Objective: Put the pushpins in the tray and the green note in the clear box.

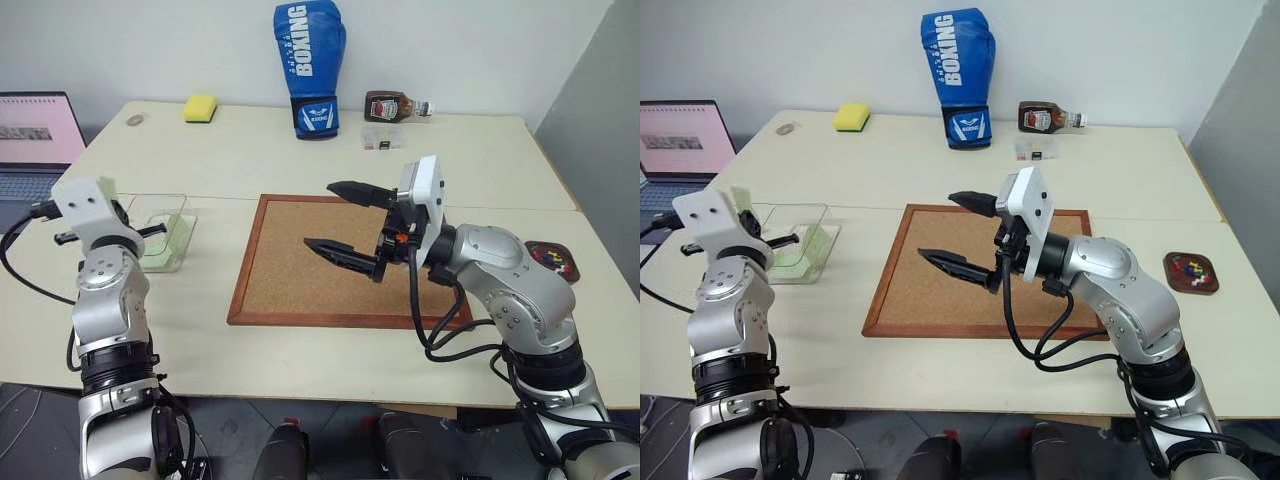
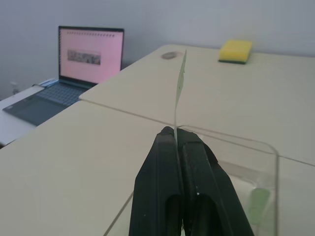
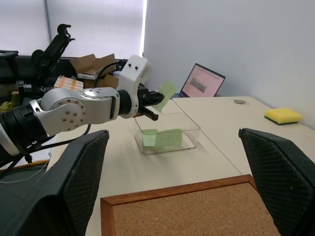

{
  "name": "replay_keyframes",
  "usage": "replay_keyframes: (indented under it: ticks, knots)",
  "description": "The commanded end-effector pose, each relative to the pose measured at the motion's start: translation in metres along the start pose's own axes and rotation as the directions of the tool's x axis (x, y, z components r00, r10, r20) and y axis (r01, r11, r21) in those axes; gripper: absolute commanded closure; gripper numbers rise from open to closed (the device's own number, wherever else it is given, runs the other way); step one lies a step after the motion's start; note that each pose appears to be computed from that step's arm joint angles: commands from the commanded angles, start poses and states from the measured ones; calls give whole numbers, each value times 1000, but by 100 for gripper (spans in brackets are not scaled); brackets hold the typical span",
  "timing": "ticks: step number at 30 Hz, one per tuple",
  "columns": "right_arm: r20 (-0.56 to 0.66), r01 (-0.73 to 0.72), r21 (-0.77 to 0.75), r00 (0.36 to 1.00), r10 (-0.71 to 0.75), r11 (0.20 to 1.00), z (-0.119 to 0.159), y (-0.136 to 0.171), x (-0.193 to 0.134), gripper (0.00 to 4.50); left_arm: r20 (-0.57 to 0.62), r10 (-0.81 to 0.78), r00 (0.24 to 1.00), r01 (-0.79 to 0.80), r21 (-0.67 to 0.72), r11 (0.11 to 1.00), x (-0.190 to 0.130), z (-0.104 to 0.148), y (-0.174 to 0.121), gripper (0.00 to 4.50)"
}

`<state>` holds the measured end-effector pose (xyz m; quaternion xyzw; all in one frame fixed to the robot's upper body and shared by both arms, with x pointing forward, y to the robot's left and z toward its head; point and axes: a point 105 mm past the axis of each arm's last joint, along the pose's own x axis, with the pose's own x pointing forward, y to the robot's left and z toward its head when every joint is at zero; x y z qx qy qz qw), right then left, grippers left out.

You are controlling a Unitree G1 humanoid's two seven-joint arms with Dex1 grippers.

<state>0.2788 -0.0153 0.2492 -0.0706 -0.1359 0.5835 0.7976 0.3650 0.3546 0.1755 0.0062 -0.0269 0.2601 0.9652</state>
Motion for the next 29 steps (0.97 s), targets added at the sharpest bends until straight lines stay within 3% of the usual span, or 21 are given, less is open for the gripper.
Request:
replay_keyframes:
  ticks: [1,10,15,18,20,24,26,29]
  knots:
    - [31,15,-48,999,-13,999,12,-2,-2,0,26,-1,1000,2,-34,999,3,9,0,383]
    - [22,48,-59,999,-47,997,12,-7,-5,0,39,-45,998,47,-33,998,9,13,-15,209]
    - [-9,175,-71,984,-176,982,2,-20,-15,0,145,-280,949,270,89,959,-5,32,-69,99]
    - [-39,399,-71,915,-403,914,-13,-42,-34,0,166,-485,858,471,118,874,-34,31,-122,31]
    - [-62,544,-60,835,-547,837,-23,-55,-51,0,160,-559,814,549,107,829,-52,26,-145,31]
    - [-130,685,-113,708,-695,719,-44,-64,-78,0,138,-630,765,620,111,777,-76,11,-167,31]
    - [-181,753,-158,614,-769,638,-64,-62,-100,0,86,-645,759,639,90,764,-89,-11,-174,31]
    - [-209,786,-192,553,-807,588,-79,-54,-113,0,48,-636,770,633,60,772,-100,-29,-175,31]
